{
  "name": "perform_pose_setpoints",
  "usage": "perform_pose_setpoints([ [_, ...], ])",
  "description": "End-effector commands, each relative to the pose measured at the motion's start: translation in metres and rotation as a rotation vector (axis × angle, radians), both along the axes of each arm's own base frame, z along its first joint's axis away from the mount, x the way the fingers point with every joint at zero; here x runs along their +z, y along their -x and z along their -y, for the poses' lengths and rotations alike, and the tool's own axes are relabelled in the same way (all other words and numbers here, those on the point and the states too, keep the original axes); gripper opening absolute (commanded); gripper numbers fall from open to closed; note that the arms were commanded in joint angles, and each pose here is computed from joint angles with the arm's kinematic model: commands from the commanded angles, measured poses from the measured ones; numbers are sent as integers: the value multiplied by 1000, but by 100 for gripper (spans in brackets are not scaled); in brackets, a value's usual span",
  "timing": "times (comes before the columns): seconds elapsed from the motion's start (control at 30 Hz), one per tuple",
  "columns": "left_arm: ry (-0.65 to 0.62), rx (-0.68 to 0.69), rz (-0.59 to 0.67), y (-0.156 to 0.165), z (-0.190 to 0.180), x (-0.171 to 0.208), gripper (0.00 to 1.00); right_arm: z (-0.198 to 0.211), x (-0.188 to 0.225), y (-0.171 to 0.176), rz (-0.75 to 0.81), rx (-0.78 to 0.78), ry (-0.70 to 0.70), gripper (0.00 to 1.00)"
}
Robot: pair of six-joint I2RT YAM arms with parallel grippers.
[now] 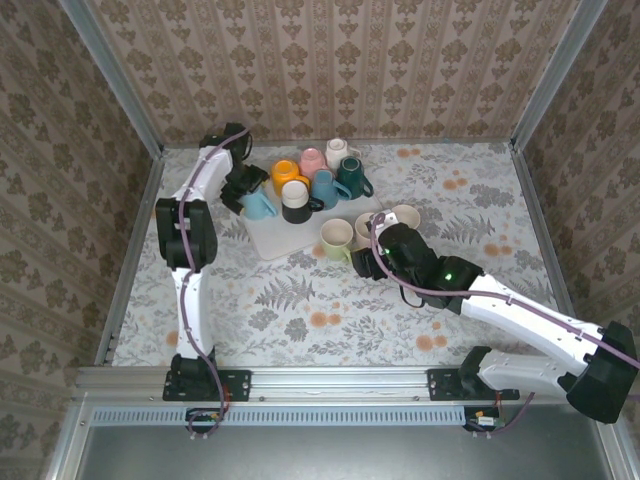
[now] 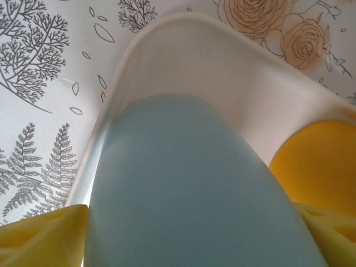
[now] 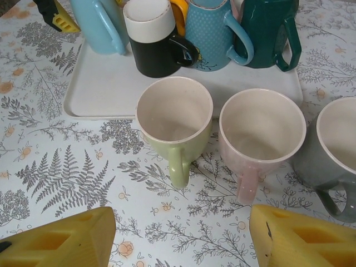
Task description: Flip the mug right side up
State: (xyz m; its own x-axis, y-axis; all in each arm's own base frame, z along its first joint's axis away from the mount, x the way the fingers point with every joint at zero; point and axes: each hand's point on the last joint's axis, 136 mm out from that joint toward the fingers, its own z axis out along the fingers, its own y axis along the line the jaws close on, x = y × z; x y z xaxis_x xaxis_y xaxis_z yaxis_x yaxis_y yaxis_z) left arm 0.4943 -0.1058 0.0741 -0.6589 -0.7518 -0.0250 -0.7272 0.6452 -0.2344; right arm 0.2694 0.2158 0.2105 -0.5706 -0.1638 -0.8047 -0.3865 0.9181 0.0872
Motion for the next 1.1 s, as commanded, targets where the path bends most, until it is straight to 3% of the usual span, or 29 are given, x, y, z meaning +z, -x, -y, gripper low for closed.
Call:
perform_pose_setpoints([
  [0.0,19,16,-81,9,-8,-17,83,-4,8,0,2,-7,-26,67],
  [0.2,59,-13,3,3,1,5,57,-4,10,1,6,-9,-29,66],
  [0.37,72,-32,83,4,-1,43,54,-4,13,3,12,-6,-29,66],
  [0.57,123,-73,295,9,1,109,46,2,28,4,46,-19,-39,67],
  [0.67,196,-123,496,11,6,154,43,1,46,9,83,3,-96,67],
  [0.8,327,-205,872,21,14,223,44,1,72,14,131,28,-162,66],
  [1.0,573,-361,1369,66,38,309,45,-16,98,17,112,89,-269,66],
  [1.07,650,-401,1484,80,43,324,44,-22,106,16,99,102,-323,66],
])
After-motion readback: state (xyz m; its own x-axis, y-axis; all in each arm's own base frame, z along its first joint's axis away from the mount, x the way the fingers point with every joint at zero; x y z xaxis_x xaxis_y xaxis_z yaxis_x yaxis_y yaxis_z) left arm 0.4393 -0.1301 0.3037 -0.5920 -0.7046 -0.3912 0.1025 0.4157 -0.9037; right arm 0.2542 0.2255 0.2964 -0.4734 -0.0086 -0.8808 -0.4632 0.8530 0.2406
